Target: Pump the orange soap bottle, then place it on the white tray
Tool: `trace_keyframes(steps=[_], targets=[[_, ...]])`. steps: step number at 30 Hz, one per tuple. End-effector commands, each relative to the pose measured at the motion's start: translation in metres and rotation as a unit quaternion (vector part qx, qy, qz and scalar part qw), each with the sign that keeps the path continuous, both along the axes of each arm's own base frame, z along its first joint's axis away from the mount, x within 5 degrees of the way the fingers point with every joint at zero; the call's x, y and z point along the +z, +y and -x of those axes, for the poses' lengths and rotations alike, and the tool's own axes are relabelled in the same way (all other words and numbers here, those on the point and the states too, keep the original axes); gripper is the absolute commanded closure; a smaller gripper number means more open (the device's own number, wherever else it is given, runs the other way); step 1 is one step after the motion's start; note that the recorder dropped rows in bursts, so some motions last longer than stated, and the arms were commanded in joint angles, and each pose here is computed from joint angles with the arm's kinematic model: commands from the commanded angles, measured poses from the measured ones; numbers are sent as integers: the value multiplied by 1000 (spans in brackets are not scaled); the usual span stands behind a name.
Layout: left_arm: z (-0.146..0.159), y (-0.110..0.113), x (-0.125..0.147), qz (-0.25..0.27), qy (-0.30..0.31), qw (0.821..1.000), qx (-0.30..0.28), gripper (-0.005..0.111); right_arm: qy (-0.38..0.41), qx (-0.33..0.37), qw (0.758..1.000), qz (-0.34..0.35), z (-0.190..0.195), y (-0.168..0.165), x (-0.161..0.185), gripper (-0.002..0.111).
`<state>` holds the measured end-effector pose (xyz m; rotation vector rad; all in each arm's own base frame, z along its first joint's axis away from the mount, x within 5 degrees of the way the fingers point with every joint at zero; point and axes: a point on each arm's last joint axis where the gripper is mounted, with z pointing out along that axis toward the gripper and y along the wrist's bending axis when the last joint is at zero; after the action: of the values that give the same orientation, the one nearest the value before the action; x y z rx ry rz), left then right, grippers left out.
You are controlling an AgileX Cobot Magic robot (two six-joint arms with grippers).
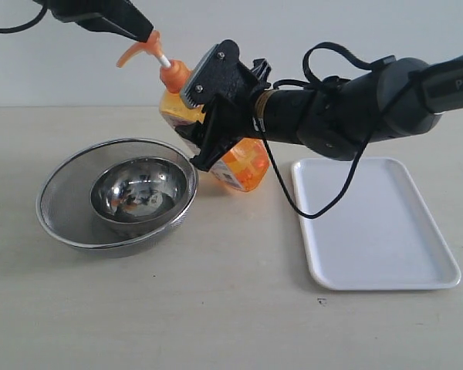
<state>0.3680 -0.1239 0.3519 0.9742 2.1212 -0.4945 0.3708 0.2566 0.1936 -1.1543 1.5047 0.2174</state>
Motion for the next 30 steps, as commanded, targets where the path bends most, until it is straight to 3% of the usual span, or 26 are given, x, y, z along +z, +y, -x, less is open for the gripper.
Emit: trace_keyframes(steps=[1, 12, 25, 30], targets=[[11, -1, 18, -3, -25, 1000, -7, 102, -17, 9, 999, -26, 1, 3, 12, 108], [24, 3, 42, 3, -62, 998, 0, 102, -16, 8, 1000, -26, 0, 3, 11, 108], [21, 3, 40, 4, -62, 998, 5, 102, -16, 8, 1000, -26, 0, 3, 11, 108], [12, 1, 25, 3, -36, 999, 7, 102, -16, 9, 999, -27, 1, 3, 12, 108]])
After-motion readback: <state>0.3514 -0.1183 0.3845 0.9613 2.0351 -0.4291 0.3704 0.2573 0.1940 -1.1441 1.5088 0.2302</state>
